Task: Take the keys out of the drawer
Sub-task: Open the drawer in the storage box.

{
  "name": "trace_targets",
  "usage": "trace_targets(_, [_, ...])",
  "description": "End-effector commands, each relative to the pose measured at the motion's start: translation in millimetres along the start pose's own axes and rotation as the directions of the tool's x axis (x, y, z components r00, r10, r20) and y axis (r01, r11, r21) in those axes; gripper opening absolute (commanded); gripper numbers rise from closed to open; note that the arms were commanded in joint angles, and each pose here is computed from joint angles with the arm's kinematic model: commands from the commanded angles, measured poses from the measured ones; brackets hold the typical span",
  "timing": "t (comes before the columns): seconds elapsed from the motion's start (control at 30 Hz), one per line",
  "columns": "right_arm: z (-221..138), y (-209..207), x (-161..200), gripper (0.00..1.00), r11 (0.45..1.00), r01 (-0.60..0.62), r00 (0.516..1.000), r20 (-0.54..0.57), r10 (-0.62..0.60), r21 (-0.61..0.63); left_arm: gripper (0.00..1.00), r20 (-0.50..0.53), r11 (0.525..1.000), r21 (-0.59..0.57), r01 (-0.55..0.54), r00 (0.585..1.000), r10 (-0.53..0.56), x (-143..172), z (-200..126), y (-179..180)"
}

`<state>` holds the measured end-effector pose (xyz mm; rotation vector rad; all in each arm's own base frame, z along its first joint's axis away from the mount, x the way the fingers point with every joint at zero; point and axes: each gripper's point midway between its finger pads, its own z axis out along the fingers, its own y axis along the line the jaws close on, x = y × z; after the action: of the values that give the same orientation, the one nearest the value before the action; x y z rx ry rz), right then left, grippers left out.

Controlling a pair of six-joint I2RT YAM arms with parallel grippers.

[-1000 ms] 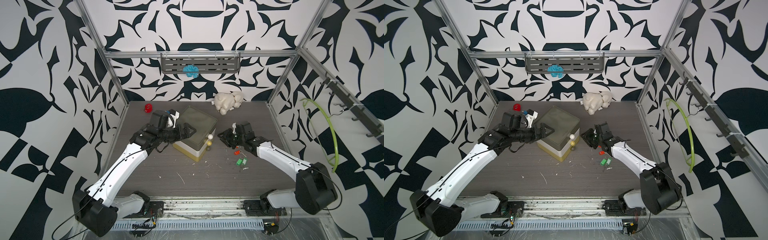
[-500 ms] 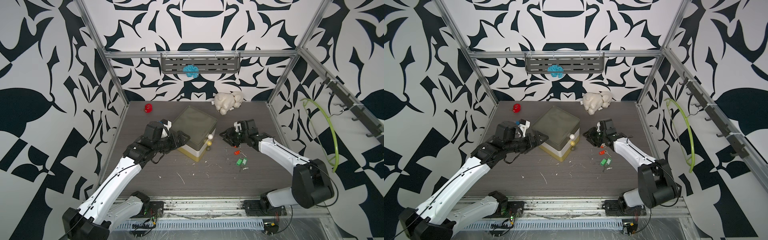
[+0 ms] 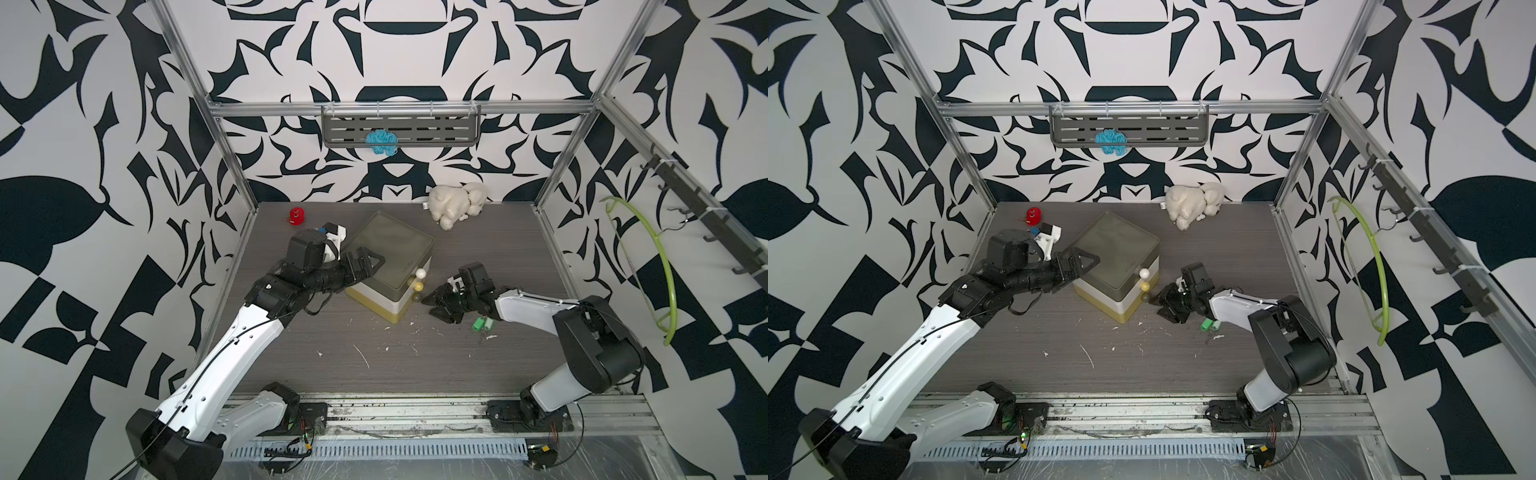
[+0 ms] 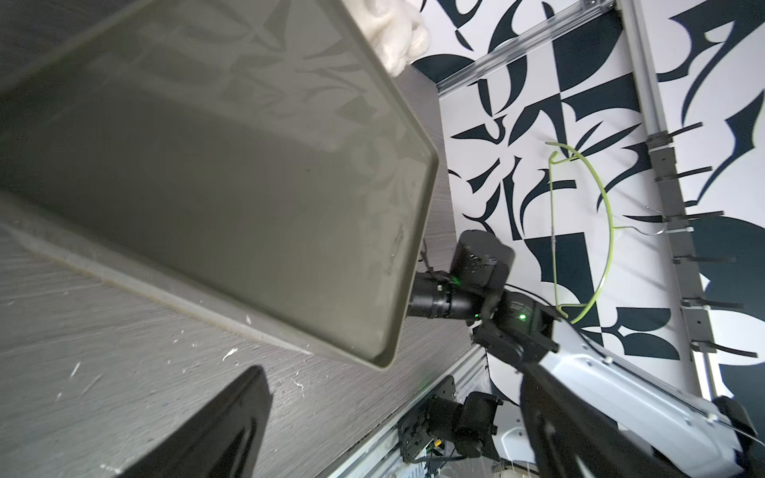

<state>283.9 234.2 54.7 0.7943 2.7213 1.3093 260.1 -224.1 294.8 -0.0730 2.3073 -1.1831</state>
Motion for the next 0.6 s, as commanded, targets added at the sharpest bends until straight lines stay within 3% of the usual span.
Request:
trace_targets(0.0, [6,25,-6,0.49,0.992,0.032,0.999,0.012,-0.031,-0.123,0.99,-0.004,0.998,0.042,-0.053,0.999,0.053,-8,2,-15])
trace_targets(0.27, [22,33,-13,0.49,0.976,0.044,0.999,0.032,-0.038,-0.212,0.99,-0.057,0.998,0.059,-0.035,0.998,0.038,-8,24,-13])
trace_targets(0.57, [25,30,-20,0.47,0.971,0.057,0.997,0.07,-0.042,-0.232,0.99,-0.107,0.999,0.037,-0.005,0.994,0.009,2,39,3])
